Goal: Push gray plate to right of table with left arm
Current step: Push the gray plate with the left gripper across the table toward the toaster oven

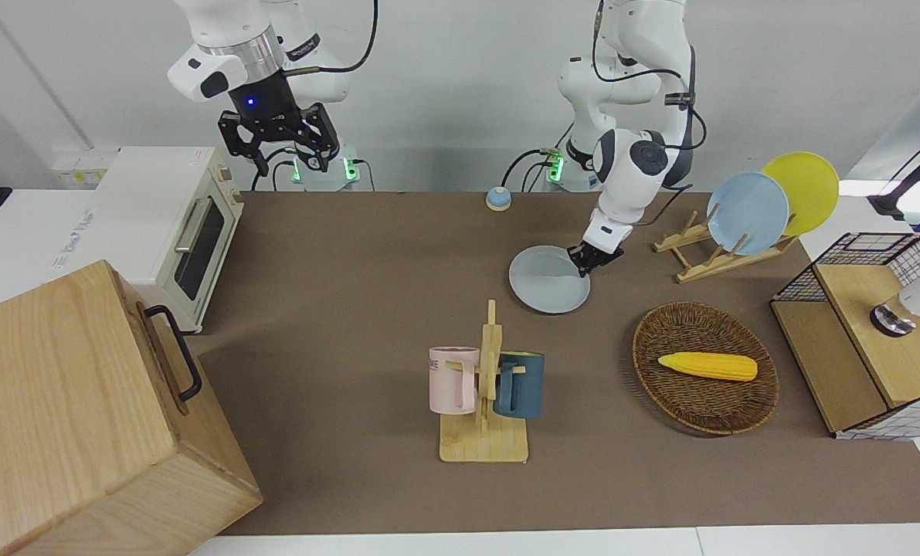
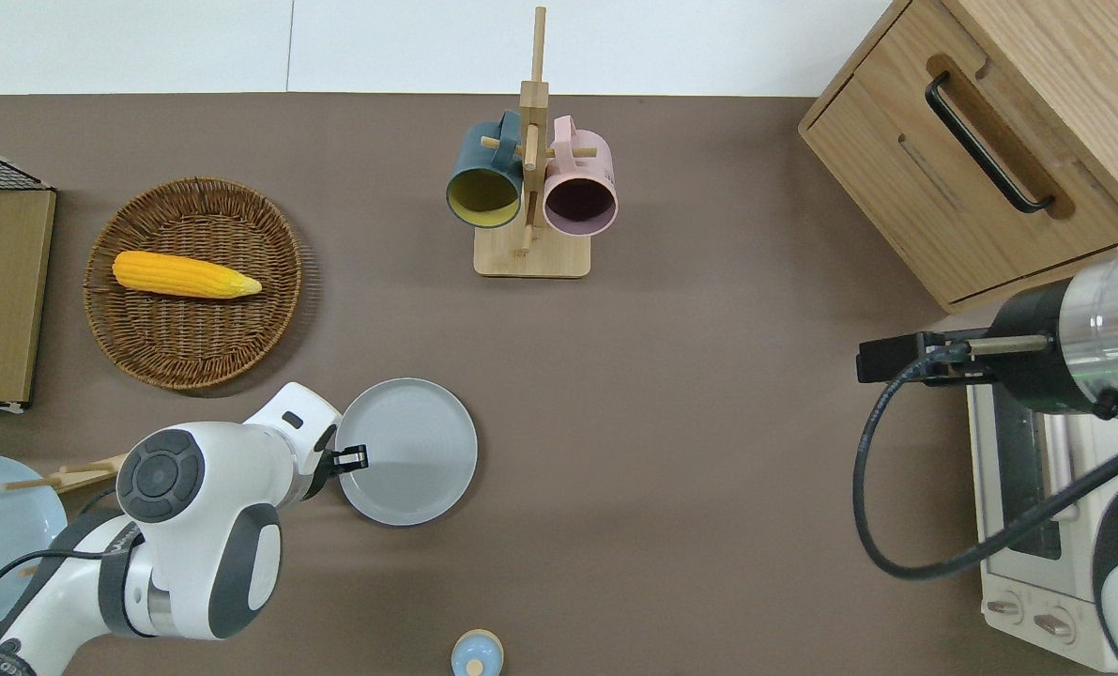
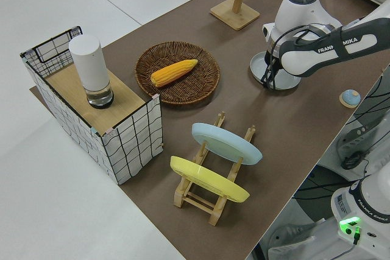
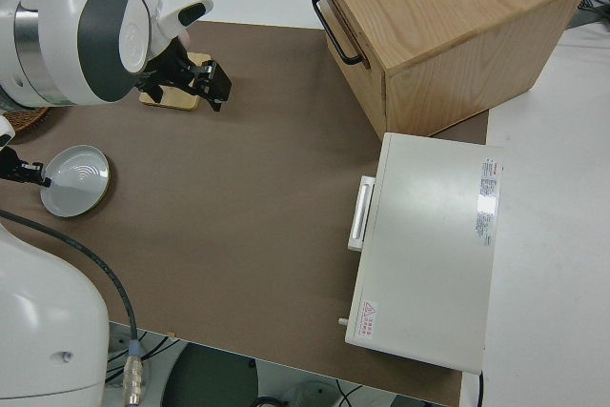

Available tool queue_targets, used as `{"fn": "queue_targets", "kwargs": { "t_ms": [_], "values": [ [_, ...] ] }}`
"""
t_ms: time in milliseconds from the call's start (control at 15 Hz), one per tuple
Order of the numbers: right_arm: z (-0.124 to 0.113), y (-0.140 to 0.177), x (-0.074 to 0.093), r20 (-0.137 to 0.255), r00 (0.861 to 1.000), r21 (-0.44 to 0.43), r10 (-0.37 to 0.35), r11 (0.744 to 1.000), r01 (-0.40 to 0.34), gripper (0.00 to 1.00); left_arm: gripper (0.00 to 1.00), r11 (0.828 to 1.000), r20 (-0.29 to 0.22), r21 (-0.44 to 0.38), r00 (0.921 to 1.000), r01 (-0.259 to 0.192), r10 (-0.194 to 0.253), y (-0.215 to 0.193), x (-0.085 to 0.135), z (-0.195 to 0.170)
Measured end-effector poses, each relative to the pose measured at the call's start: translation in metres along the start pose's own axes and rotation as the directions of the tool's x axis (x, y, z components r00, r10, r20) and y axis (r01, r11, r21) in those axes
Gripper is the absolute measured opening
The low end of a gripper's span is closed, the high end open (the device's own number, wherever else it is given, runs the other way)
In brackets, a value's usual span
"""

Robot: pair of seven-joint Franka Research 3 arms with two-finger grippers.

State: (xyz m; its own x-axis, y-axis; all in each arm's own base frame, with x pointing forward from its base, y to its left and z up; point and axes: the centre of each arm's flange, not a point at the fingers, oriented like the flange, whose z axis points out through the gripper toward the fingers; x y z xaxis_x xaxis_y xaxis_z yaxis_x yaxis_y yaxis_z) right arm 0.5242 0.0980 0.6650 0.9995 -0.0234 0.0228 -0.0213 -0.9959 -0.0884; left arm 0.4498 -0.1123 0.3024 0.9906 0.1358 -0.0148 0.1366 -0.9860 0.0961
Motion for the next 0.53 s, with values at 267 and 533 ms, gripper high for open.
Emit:
{"fn": "queue_targets", "kwargs": {
  "t_ms": [267,533],
  "values": [
    [0.0,0.0,0.0,0.0,1.0,0.0,0.0,1.0,0.0,1.0,0.04,1.0,-0.002,-0.021,0.9998,0.019,-0.019,0.032,-0.012,0.005],
    [0.0,0.0,0.0,0.0,1.0,0.0,0.0,1.0,0.0,1.0,0.04,1.0,-0.013,-0.028,0.9999,0.01,-0.011,0.062,-0.025,0.008]
  ]
}}
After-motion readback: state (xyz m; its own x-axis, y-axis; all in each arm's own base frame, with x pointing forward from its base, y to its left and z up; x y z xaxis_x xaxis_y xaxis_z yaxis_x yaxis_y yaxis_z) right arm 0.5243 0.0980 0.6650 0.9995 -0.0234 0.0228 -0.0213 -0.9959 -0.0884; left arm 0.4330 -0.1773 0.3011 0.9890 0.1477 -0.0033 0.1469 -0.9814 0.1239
